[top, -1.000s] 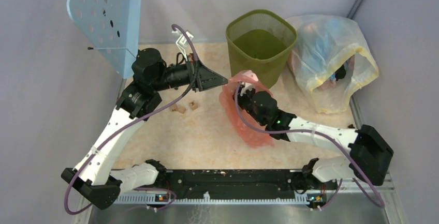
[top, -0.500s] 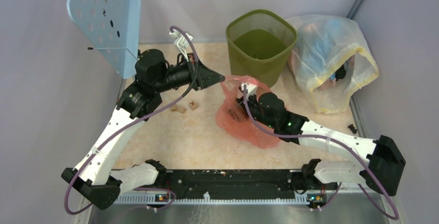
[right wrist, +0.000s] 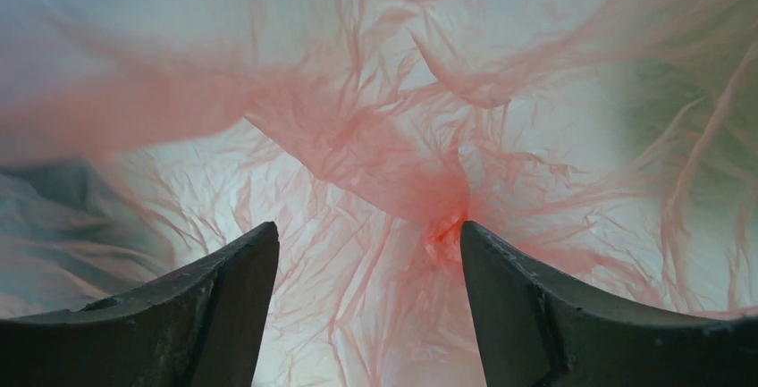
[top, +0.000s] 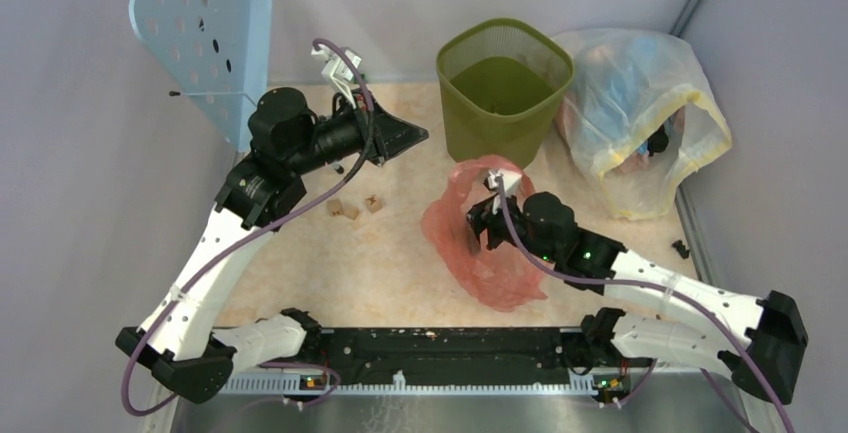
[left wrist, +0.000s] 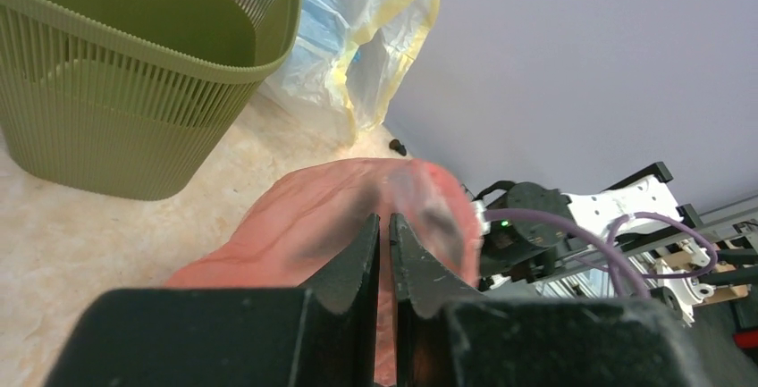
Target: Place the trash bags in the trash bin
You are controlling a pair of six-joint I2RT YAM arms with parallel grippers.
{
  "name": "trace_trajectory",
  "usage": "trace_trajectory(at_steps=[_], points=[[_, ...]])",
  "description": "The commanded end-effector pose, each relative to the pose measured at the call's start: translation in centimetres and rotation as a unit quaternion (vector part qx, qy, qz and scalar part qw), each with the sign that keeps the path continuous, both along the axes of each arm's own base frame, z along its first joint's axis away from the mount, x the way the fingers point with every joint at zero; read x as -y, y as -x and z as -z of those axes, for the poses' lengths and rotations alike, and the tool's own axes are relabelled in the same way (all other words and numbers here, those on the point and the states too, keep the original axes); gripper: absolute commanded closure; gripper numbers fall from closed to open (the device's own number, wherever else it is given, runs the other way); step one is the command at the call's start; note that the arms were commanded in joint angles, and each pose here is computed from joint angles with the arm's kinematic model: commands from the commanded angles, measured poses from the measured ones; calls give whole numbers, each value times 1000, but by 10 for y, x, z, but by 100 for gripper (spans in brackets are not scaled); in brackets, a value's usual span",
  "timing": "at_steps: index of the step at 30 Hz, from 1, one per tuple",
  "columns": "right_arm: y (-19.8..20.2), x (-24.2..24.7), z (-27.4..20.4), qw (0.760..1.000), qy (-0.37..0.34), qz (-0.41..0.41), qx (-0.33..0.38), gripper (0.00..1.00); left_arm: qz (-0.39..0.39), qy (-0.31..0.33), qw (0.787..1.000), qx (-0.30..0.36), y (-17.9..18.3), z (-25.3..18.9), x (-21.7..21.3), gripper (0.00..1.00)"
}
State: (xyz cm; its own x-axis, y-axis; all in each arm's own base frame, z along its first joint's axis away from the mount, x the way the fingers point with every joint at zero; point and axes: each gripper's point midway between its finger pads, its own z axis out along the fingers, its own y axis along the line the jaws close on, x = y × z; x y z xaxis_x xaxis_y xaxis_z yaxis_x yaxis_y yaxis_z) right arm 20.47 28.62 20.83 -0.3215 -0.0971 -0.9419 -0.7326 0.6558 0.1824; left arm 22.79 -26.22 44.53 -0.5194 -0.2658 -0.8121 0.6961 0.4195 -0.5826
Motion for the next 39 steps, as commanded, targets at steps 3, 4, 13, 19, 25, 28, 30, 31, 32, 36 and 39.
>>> trace_trajectory(at_steps=[3, 4, 13, 19, 25, 28, 30, 31, 32, 36, 39], points=[[4, 15, -38, 999, -22, 15, 29, 26, 0, 7, 1000, 27, 4, -14, -3, 86], [2, 16, -36, 999, -18, 19, 26, 28, 9, 11, 1000, 25, 6, -12, -1, 82], [-21, -12, -44, 996, -70, 62, -15, 36, 97, 7, 995, -4, 43, 38, 6, 8], [-44, -39, -43, 993, -61, 85, -47, 36, 82, -3, 996, 42, 58, 45, -5, 1], [-51, -53, -39, 994, -55, 80, -58, 36, 49, -17, 996, 76, 50, 44, -12, 1], [-51, -54, -38, 993, -55, 82, -60, 36, 24, -30, 996, 81, 36, 46, -12, 10], [-51, -53, -33, 993, -47, 83, -66, 37, 15, -32, 996, 85, 27, 45, -10, 16], [-50, -52, -31, 993, -42, 84, -67, 37, 14, -34, 996, 85, 23, 45, -7, 19], [-50, -51, -31, 993, -41, 85, -68, 37, 15, -34, 996, 85, 20, 44, -5, 21], [-50, -49, -29, 993, -37, 88, -68, 37, 22, -31, 995, 90, 13, 43, 7, 26], [-49, -48, -27, 993, -33, 87, -68, 38, 21, -33, 995, 91, 7, 45, 13, 33]])
